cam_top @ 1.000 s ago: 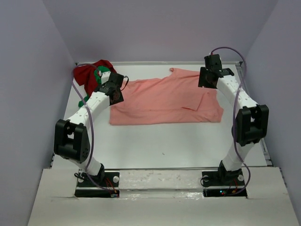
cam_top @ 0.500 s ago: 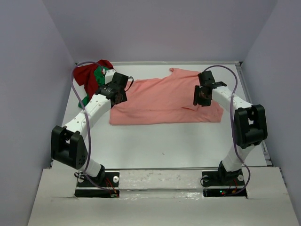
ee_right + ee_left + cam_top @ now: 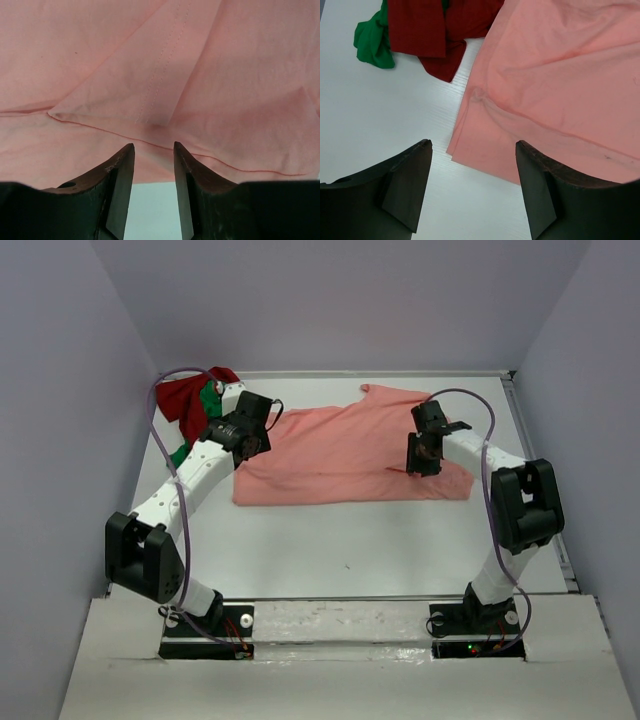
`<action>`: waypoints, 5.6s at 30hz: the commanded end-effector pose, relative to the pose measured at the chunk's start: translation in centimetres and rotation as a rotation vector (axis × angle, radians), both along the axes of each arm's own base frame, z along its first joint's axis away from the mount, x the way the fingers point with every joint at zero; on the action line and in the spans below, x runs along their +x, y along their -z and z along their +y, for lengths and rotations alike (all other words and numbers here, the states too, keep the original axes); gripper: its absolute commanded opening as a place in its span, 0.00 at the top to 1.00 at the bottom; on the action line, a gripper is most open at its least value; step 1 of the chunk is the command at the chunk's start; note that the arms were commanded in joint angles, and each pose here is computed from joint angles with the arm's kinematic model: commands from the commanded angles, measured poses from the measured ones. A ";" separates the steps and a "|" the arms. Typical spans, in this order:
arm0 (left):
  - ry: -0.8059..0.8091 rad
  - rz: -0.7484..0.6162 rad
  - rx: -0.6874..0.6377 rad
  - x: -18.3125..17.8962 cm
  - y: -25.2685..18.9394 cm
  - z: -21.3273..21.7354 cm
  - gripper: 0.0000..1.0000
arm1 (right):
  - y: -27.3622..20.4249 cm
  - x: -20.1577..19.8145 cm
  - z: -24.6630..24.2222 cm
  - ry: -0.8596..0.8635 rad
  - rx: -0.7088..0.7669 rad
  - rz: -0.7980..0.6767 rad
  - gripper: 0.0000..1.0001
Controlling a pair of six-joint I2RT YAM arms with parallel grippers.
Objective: Fold and stack the t-shirts
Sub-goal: Fold the tshirt
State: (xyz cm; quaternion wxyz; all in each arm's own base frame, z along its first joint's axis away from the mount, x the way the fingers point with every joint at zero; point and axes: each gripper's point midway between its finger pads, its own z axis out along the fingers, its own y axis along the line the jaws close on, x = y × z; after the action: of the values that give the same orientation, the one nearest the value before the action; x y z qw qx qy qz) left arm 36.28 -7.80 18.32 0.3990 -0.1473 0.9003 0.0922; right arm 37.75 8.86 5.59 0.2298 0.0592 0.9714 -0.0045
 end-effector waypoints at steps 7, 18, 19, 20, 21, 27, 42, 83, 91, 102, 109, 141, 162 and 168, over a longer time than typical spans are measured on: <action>0.000 -0.070 -0.012 -0.1 -2.9 0.1 0.23 | -0.5 2.6 0.1 0.015 -0.020 -0.072 0.57; 0.005 -0.059 -0.005 -0.4 -2.6 0.2 0.22 | -0.9 4.3 0.7 0.005 -0.012 -0.083 0.60; 0.008 -0.061 -0.007 -0.3 -2.6 0.2 0.22 | -1.0 4.5 0.7 0.001 -0.012 -0.085 0.61; 0.008 -0.061 -0.007 -0.4 -2.7 0.2 0.22 | -0.8 4.5 0.6 0.005 -0.018 -0.082 0.62; 0.009 -0.060 -0.008 -0.4 -2.7 0.2 0.22 | -0.8 4.5 0.6 0.006 -0.017 -0.082 0.63; 0.012 -0.060 -0.003 -0.7 -2.7 0.4 0.22 | -0.3 3.9 0.6 0.013 -0.010 -0.068 0.63; 0.025 -0.057 -0.006 -1.1 -2.6 0.4 0.22 | 1.3 2.3 0.5 0.018 -0.002 -0.029 0.59; 0.058 -0.035 -0.039 -1.6 -1.2 -0.4 0.21 | -2.5 6.4 1.2 -0.017 -0.064 -0.094 0.74; 0.066 -0.021 -0.044 -1.6 -0.6 -0.6 0.21 | -0.5 3.9 -0.3 0.013 -0.108 -0.062 0.59; 0.062 -0.021 -0.042 -2.0 -0.7 -0.4 0.21 | 1.1 2.9 0.0 0.007 -0.081 -0.035 0.64; 0.065 -0.015 -0.040 -2.0 -0.5 -0.4 0.21 | 1.0 3.2 0.4 0.008 -0.065 -0.036 1.00; 0.100 0.040 -0.037 -1.8 2.0 -1.3 0.21 | -1.6 13.6 4.6 -0.217 -0.060 -0.132 1.00; 0.140 0.072 -0.012 -0.6 3.8 -2.2 0.21 | -6.9 16.0 4.8 -0.250 -0.080 -0.270 0.23; 0.198 0.084 -0.033 1.3 4.1 -4.0 0.50 | -8.6 12.5 0.7 -0.092 -0.202 -0.274 1.00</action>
State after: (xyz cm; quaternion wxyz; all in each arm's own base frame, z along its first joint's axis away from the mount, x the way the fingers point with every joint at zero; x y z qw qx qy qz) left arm 35.44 -10.21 12.53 0.3412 -0.0749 0.9346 0.0665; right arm 51.20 11.87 8.79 0.3070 -0.0527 0.9497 -0.0334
